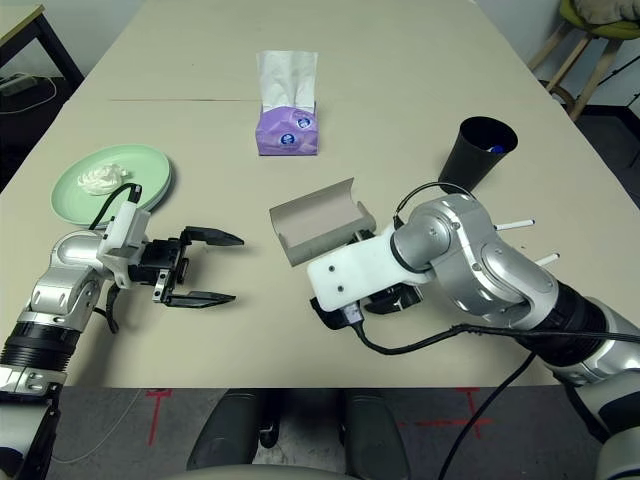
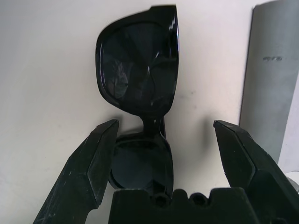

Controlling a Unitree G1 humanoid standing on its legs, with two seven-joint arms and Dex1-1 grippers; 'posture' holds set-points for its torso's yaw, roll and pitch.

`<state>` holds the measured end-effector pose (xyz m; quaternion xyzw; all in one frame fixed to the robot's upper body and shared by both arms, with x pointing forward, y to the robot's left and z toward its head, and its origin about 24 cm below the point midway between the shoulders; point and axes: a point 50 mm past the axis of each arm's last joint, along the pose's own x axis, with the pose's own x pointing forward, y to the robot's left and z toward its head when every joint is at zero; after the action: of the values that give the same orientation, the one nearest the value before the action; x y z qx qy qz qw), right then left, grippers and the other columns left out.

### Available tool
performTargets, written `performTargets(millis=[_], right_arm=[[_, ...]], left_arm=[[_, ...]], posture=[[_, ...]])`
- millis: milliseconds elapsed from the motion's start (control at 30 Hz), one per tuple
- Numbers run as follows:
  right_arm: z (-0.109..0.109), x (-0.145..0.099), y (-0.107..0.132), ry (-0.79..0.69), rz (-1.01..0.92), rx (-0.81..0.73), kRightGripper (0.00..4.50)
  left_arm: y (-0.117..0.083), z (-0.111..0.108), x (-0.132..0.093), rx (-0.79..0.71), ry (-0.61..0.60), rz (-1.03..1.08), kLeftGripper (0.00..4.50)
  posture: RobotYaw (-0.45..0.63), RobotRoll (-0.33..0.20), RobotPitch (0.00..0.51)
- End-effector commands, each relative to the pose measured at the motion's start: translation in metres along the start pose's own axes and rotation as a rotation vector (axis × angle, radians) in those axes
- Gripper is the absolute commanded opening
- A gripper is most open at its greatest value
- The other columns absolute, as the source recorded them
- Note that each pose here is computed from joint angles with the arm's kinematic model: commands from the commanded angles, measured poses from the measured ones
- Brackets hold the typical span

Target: Organize and tidy the items on the table.

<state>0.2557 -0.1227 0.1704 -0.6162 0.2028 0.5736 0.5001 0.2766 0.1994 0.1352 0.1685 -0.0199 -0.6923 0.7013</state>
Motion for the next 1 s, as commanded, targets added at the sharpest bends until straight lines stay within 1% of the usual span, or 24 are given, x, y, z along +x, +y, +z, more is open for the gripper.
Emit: performTargets(millis=[33, 333, 767, 1000], right_arm=[[-0.0007, 0.0060, 0.0042, 0.002, 0.020, -0.010, 4.50], [-0.0015, 0.0076, 0.0045, -0.002, 0.016, -0.020, 4.50], [0.0029, 0.0051, -0.0027, -0.019, -0.015, -0.031, 4.50], [0.0019, 0.0036, -0.0033, -0.008, -0.008, -0.033, 4.50]], left_arm=[[-0.0038, 0.0002, 0.0018, 0.006, 0.015, -0.020, 4.47], [-0.0037, 0.0000, 0.0012, 0.005, 0.022, -0.017, 4.47], [-0.0040, -0.0014, 0.0006, -0.001, 0.028, -0.013, 4.47], [-0.0045, -0.0021, 0.0005, -0.002, 0.028, -0.012, 4.47]], posture=[[0.13, 0.000, 0.172], [0.13, 0.000, 0.169], [0.13, 0.000, 0.168], [0.13, 0.000, 0.164]])
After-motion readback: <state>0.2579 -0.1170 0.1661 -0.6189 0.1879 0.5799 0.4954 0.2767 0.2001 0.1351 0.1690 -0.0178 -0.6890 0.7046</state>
